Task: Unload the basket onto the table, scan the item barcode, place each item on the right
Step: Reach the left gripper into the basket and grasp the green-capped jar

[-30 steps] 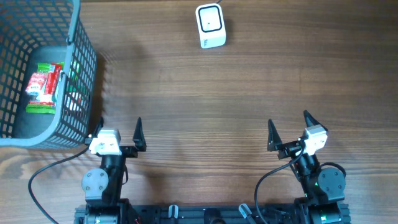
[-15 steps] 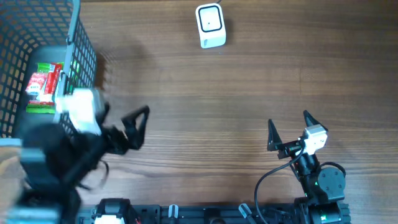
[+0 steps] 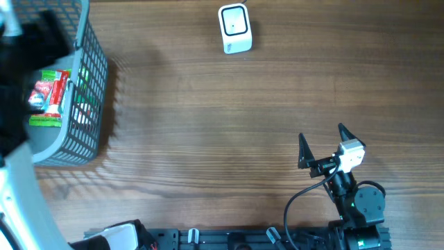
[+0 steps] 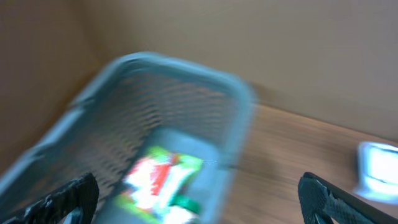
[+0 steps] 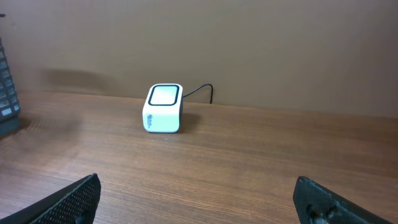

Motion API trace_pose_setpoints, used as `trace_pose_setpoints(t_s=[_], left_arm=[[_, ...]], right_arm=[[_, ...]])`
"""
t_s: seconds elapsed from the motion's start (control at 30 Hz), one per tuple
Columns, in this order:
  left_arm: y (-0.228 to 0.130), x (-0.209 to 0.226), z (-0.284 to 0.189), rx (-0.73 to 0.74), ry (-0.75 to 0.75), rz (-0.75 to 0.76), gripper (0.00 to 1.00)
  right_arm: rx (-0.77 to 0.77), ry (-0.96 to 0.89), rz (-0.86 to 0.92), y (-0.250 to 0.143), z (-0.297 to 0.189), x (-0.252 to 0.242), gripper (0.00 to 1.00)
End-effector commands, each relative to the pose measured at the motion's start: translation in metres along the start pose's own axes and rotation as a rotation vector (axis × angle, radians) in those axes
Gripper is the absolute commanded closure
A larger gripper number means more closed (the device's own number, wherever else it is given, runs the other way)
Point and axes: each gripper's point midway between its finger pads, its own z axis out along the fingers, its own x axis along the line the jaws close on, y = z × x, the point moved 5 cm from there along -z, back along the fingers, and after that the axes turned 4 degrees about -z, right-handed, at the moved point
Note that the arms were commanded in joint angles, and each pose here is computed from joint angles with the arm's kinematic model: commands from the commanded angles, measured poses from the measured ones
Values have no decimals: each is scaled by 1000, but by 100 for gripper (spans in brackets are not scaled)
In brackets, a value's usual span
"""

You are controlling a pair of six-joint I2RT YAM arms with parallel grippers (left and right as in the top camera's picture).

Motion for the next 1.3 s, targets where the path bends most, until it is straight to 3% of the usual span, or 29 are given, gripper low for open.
trace_pose_setpoints(t_s=[0.0,0.13,0.2,0.27,0.43,0.63,1.07,1.27], left_arm=[[-6,73,41,104,236,-35,0],[-38,95,101,311,116,5,1],[-74,90,141,479,3,19,5],[-105,86,168,612,-34,3,15],[-182,87,216,834,-56,-21,16],[-232,78,241,861,-178,29,25],[-297,65,254,886,-293,35,31],[-300,66,257,873,-287,32,43]], right_arm=[[-11,9,3,2,0,1,0],[-11,8,4,2,0,1,0],[-11,8,4,2,0,1,0],[-11,8,4,2,0,1,0],[-11,9,4,2,0,1,0],[-11,8,4,2,0,1,0],[-11,8,4,2,0,1,0],[-11,8,3,2,0,1,0]])
